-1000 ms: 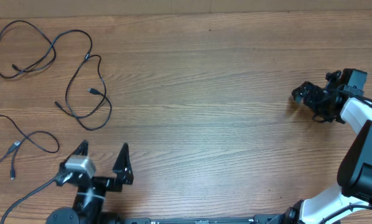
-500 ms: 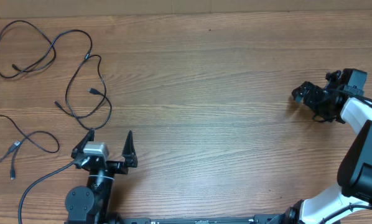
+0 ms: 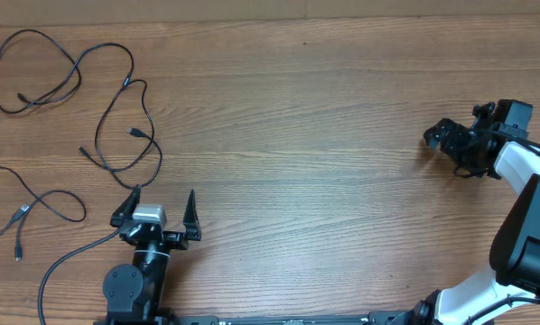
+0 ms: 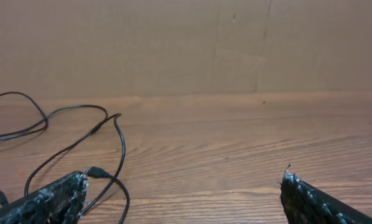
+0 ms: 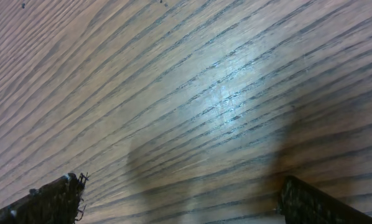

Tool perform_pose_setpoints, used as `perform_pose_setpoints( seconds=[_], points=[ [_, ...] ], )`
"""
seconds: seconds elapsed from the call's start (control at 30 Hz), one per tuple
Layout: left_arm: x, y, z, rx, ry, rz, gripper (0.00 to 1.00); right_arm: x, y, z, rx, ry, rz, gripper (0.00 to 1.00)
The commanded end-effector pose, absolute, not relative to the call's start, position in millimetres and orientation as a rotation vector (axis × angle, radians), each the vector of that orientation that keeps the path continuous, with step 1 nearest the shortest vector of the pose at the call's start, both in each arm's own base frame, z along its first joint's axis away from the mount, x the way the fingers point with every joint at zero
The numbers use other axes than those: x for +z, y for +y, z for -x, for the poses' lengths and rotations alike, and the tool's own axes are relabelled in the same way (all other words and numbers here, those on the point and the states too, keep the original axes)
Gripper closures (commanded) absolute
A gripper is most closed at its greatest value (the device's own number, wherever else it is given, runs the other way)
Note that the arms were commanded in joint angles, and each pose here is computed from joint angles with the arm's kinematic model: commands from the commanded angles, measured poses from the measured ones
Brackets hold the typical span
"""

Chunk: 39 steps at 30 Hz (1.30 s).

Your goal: Untangle cables

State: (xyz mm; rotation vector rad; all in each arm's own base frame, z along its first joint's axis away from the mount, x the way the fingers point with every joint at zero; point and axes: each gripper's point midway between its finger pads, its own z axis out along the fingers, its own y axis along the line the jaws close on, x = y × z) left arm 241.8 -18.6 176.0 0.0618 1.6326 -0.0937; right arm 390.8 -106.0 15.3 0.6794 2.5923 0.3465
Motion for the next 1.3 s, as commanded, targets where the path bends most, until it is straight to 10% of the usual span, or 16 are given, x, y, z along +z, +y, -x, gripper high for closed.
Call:
perform_pose_setpoints(
  seconds=[0.0, 1.27],
  points=[
    [162.5, -18.5, -243.2, -0.077, 1.648, -0.090, 0.00, -0.9, -96.7, -377.8, 0.382, 2.645, -0.719, 0.00],
    [157.3, -12.6, -245.7, -0.129, 1.643, 0.022, 0.00, -0.9, -96.7, -377.8, 0.382, 2.645, -0.719, 0.00]
  ],
)
